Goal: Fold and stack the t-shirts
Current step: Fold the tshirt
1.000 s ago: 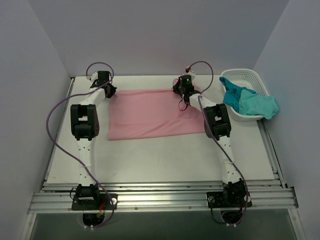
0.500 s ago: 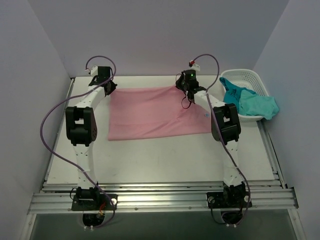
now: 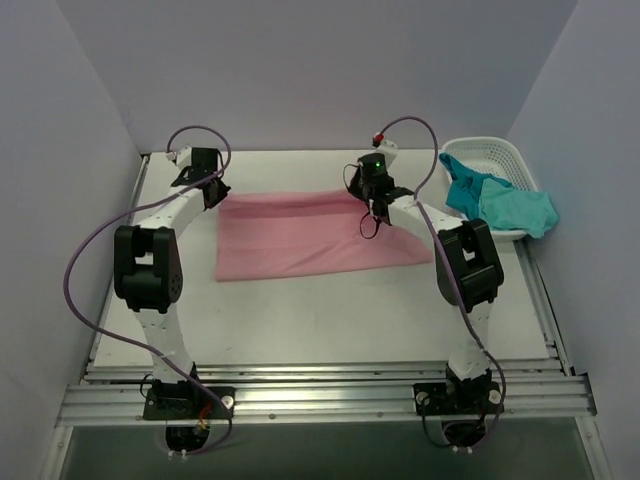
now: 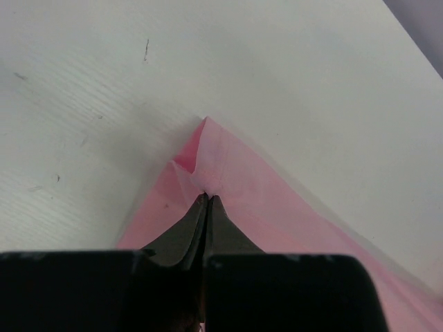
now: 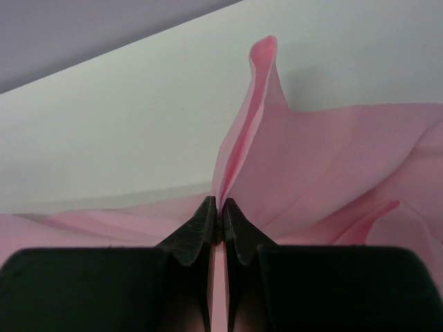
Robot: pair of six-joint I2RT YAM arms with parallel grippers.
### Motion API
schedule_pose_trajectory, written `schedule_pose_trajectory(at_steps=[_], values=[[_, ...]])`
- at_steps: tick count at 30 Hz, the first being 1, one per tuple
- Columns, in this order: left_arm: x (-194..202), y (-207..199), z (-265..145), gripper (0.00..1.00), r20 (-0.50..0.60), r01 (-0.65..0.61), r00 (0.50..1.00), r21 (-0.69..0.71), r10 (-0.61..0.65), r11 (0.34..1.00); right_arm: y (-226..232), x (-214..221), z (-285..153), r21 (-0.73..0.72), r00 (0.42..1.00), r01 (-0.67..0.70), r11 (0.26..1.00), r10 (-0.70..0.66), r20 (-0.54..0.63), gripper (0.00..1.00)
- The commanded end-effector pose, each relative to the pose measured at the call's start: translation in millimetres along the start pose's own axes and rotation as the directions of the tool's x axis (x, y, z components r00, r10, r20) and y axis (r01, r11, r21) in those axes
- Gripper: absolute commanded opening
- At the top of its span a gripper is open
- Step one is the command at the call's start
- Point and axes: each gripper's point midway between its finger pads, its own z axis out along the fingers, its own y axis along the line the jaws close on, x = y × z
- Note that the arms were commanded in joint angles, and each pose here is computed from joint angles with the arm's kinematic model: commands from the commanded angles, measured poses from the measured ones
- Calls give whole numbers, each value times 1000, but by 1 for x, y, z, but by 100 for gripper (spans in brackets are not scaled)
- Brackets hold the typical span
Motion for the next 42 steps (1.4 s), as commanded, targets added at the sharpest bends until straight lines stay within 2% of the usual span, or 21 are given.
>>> schedule_pose_trajectory(at_steps=[1,3,10,17,23,24,26,27,28,29,30,31,32,42], values=[[-18,2,-30,2,92,-12,996,22,10,1000,8,-18,-37,48,997,9,999,-13,76,0],[-20,7,-41,2,119,-14,993,19,11,1000,5,-8,-45,67,997,-4,998,-1,74,0],[7,27,-55,2,112,-57,992,-3,57,998,-29,22,-72,163,997,-48,986,38,63,0],[35,40,-63,2,104,-90,990,-30,92,996,-62,71,-94,287,999,-45,957,36,37,0],[60,49,-61,3,79,-96,992,-64,101,993,-69,98,-100,309,999,-38,950,37,11,0],[66,53,-59,7,68,-85,994,-75,90,994,-71,105,-100,308,999,-31,951,34,-4,10],[76,62,-55,23,41,-79,996,-111,84,991,-70,110,-98,295,999,-36,955,42,-12,35],[77,65,-53,49,42,-65,997,-126,71,990,-70,113,-97,292,999,-33,956,42,-23,53],[79,68,-52,65,39,-60,997,-139,66,988,-68,113,-96,287,999,-30,957,39,-25,94],[81,71,-52,75,38,-58,997,-147,64,987,-67,113,-96,285,999,-28,958,37,-27,100],[80,72,-52,84,45,-50,997,-148,57,988,-67,111,-97,285,999,-31,958,39,-23,100],[81,74,-53,87,46,-49,997,-151,56,987,-63,106,-96,277,999,-36,960,42,-16,100],[79,73,-55,94,52,-46,997,-149,54,988,-60,102,-97,275,999,-36,961,41,-11,100],[56,68,-82,94,102,-40,993,-115,52,993,-10,27,-92,210,995,-41,977,21,95,100]])
